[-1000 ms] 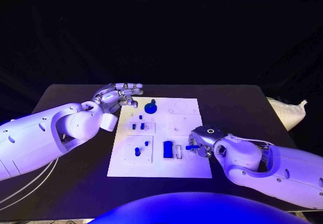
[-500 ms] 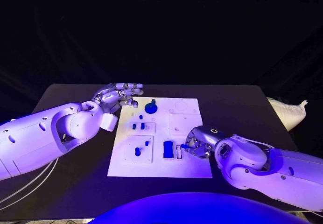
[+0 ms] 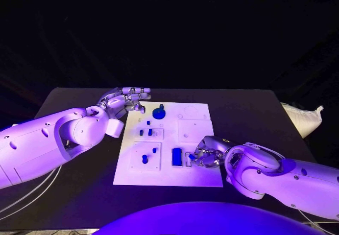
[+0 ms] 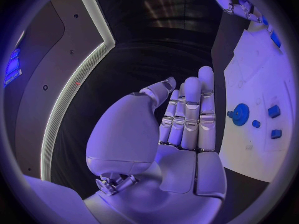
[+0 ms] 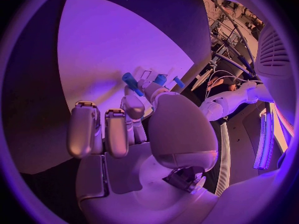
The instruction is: Assemble the parts on the task board
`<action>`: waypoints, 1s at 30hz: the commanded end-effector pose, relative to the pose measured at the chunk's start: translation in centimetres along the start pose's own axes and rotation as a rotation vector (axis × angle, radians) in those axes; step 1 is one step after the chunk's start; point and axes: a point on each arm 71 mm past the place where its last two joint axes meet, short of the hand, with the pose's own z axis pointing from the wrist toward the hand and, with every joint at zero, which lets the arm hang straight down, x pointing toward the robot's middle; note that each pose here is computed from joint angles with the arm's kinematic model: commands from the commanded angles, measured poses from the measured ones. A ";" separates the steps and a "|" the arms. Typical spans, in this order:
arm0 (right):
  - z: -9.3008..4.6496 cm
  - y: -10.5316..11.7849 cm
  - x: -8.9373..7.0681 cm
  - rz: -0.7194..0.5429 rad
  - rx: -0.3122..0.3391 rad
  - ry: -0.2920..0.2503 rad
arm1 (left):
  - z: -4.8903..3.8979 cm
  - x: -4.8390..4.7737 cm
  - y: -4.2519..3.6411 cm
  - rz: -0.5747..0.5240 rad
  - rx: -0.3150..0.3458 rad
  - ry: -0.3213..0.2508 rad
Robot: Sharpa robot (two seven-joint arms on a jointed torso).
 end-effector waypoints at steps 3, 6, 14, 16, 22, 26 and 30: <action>0.1 -0.1 0.5 0.044 0.030 0.058 | 0.03 0.33 -0.05 -0.002 0.003 0.023; 0.2 0.0 0.5 0.049 0.031 0.061 | 0.03 0.35 -0.05 -0.002 0.003 0.024; 0.6 0.1 0.5 0.067 0.035 0.058 | 0.03 0.40 -0.03 -0.003 0.000 0.027; 0.6 0.2 0.4 0.072 0.034 0.055 | 0.03 0.40 -0.02 -0.003 -0.001 0.028; 0.9 0.4 0.3 0.083 0.033 0.051 | 0.04 0.46 -0.04 -0.001 0.002 0.028; 1.0 0.4 0.2 0.090 0.035 0.051 | 0.03 0.44 -0.05 0.002 0.003 0.026; 1.1 0.5 0.2 0.094 0.033 0.049 | 0.01 0.42 -0.05 0.002 0.003 0.027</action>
